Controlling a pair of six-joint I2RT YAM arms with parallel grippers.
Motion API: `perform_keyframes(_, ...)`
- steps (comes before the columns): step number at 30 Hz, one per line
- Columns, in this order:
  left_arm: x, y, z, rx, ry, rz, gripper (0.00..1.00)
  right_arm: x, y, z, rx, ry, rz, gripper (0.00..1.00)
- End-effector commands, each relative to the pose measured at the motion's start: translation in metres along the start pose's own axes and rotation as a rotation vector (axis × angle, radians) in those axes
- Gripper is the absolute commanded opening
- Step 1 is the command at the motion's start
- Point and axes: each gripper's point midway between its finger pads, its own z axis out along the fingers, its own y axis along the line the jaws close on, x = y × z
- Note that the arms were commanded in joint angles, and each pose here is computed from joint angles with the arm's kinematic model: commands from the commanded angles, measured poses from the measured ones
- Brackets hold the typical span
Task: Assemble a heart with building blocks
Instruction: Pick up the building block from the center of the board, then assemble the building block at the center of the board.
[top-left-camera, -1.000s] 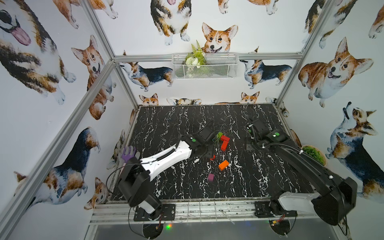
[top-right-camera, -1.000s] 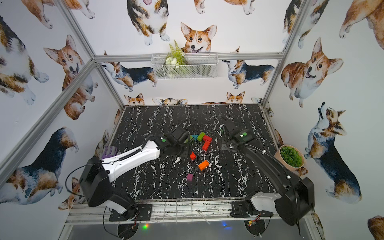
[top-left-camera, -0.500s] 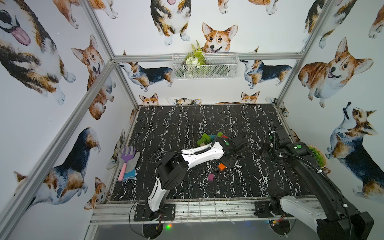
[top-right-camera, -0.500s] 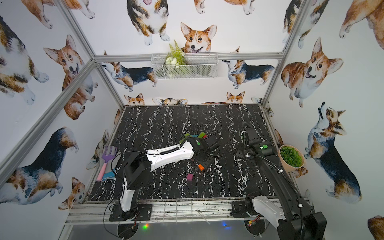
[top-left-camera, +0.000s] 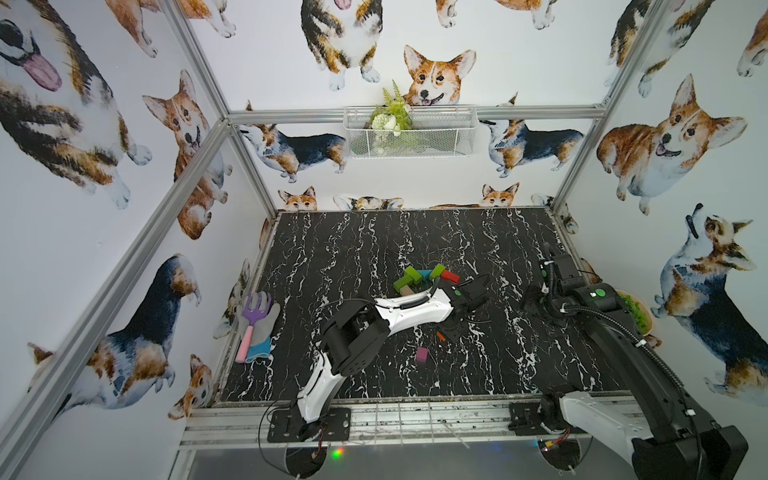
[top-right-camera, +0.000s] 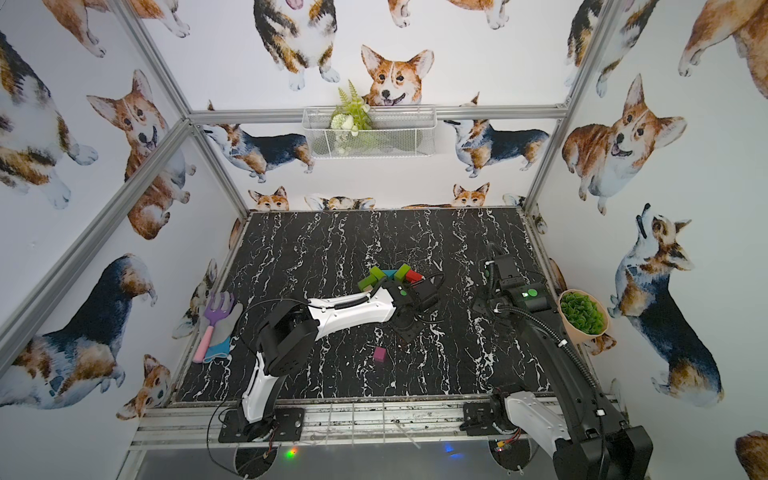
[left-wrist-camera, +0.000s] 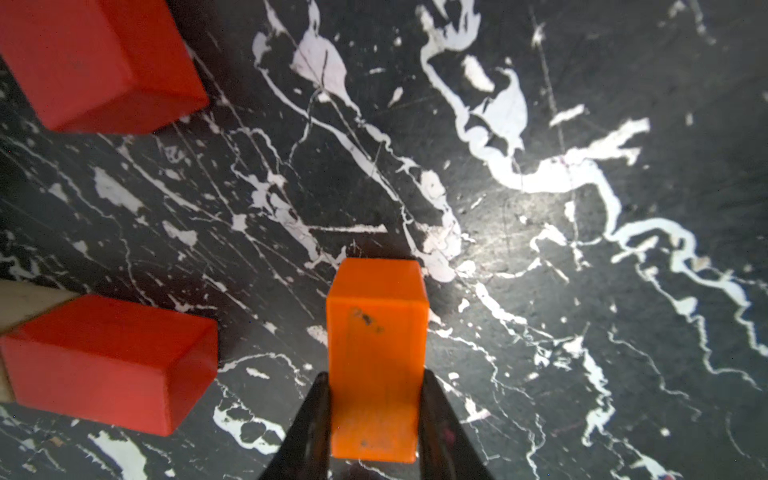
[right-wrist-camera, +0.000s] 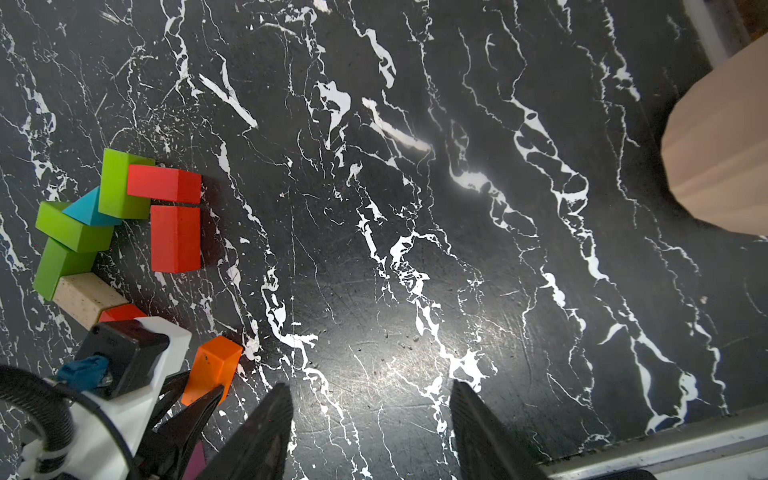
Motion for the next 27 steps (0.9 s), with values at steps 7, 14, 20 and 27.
perform_keyframes(7, -0.018, 0.033, -0.024, -0.058, -0.092, -0.085, 0.14, -0.002, -0.001, -0.009, 0.001, -0.007, 0.002, 0.64)
perform_keyframes(14, -0.036, 0.053, -0.032, -0.013, -0.118, -0.147, 0.16, -0.002, -0.002, -0.010, 0.002, -0.011, 0.003, 0.64)
perform_keyframes(20, -0.041, 0.053, -0.024, 0.015, -0.097, -0.196, 0.16, -0.002, -0.004, -0.010, 0.008, -0.011, -0.003, 0.64)
perform_keyframes(27, -0.039, 0.054, -0.022, 0.020, -0.090, -0.256, 0.16, -0.003, -0.005, -0.012, 0.012, -0.017, -0.009, 0.64)
